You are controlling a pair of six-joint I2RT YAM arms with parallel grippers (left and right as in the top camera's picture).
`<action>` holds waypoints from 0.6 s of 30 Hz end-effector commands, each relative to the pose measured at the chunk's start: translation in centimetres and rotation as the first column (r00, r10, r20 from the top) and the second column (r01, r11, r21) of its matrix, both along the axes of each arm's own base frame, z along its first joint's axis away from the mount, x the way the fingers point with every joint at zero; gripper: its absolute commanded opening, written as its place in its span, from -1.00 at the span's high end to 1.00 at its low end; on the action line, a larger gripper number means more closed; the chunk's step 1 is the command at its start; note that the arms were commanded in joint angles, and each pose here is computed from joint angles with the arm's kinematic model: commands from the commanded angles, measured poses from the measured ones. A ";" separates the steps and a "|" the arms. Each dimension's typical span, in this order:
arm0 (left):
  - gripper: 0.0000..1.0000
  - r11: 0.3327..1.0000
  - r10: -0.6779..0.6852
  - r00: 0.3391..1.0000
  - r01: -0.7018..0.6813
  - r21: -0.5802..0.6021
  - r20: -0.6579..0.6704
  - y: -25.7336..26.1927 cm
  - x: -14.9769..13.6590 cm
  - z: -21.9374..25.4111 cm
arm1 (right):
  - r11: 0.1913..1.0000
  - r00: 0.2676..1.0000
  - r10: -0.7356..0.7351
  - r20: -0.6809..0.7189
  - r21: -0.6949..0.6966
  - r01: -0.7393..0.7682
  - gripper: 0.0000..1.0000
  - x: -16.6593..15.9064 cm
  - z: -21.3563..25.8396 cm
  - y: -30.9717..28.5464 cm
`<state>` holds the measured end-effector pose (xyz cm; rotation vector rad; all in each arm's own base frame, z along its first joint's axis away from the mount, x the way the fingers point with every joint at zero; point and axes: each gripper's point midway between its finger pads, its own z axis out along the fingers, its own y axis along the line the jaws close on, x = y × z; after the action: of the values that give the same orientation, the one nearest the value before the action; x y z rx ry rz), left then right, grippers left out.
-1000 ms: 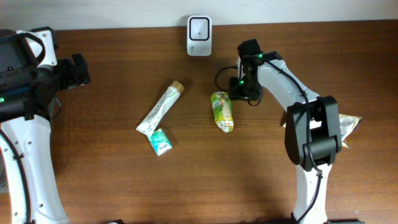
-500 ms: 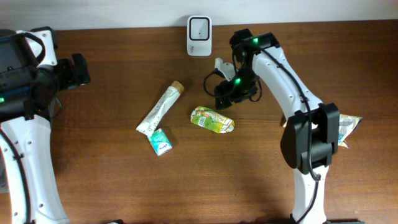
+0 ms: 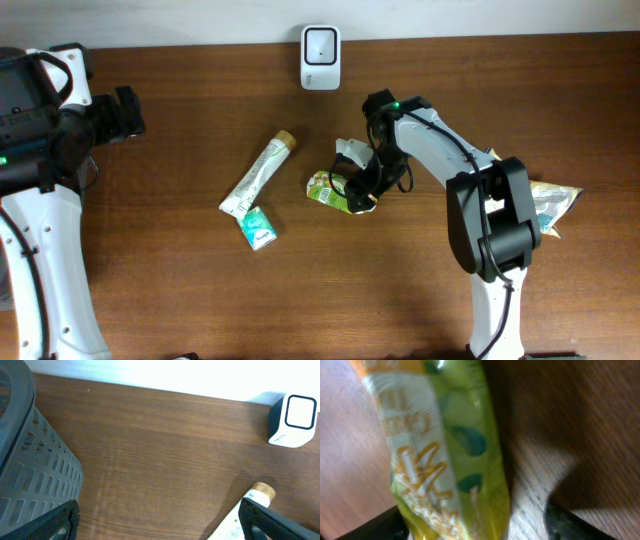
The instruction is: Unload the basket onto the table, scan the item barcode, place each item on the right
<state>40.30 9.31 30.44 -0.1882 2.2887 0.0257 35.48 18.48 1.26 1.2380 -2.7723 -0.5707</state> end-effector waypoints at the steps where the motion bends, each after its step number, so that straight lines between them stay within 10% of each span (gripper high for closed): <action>1: -0.98 1.000 0.003 1.000 -0.003 0.004 0.011 0.1 -0.1 0.4 | 0.999 0.999 -0.044 -0.016 -0.004 0.044 -0.25 -0.3 -0.8 0.0; 7: -0.98 1.000 0.003 1.000 -0.003 0.004 0.011 0.1 -0.1 0.4 | 0.990 0.989 -0.131 -0.074 0.049 0.135 0.80 -0.4 0.1 1.0; 18: -0.98 1.000 0.003 1.000 -0.003 0.004 0.011 0.1 -0.1 0.4 | 0.729 0.936 -0.037 -0.349 0.632 0.265 0.92 -0.7 19.0 9.5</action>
<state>40.29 9.30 30.43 -0.1882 2.2894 0.0251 33.70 25.34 13.41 0.8429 -2.5832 -1.3090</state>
